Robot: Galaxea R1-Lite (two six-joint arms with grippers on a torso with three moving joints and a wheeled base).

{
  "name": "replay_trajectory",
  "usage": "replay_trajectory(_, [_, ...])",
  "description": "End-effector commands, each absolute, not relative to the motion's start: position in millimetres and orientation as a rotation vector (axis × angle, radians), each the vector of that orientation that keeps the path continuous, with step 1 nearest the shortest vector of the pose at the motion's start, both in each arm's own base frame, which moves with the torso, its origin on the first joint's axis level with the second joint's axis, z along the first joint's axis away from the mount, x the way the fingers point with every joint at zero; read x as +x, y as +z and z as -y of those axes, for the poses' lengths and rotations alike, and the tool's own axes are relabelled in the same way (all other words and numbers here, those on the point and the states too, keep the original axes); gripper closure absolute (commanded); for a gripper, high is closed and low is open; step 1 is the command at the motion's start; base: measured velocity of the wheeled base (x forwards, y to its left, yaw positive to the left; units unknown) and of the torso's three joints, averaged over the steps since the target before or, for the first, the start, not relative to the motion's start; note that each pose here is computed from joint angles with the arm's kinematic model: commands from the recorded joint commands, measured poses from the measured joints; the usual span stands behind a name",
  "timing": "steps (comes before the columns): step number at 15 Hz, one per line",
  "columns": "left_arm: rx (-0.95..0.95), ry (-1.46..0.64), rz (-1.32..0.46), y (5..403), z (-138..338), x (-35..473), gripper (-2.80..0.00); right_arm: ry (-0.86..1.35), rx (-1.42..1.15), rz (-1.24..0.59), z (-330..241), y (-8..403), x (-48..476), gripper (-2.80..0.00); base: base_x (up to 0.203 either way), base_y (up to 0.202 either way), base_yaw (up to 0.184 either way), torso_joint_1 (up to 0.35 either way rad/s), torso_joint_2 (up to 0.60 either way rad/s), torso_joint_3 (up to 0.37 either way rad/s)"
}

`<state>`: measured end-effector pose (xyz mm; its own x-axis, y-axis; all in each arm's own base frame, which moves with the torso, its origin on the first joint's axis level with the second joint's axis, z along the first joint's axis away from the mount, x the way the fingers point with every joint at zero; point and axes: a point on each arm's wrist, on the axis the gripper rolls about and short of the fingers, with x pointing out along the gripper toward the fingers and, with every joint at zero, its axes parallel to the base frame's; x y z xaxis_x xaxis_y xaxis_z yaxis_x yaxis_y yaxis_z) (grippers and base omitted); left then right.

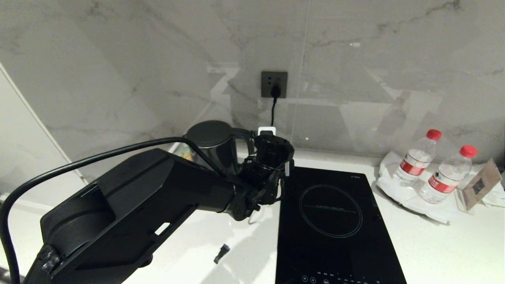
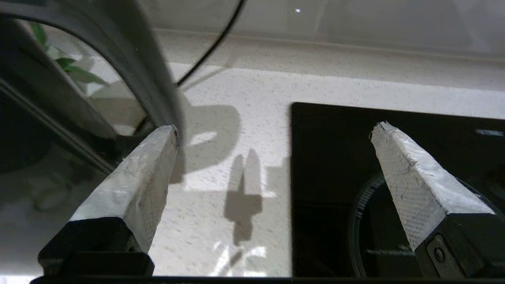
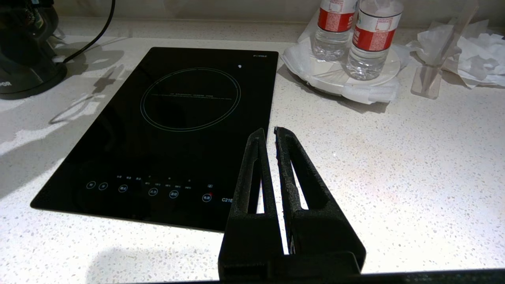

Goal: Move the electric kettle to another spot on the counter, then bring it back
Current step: Pick up the kettle

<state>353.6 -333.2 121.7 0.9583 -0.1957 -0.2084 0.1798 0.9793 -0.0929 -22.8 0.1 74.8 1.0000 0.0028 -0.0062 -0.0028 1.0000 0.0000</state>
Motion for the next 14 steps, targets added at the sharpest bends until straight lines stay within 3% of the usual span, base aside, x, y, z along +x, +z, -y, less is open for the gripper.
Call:
replay_trajectory(1, [-0.078, -0.184, -0.205, 126, 340, 345, -2.8, 0.003, -0.001, -0.008, 0, 75, -23, 0.0, 0.0, 0.0, 0.0, 0.0, 0.0, 0.0])
replay_trajectory(14, [-0.076, -0.07, -0.159, 116, 361, 347, -2.8, 0.003, 0.0, -0.006, 0, 75, -23, 0.0, 0.0, 0.0, 0.0, 0.0, 0.0, 0.0])
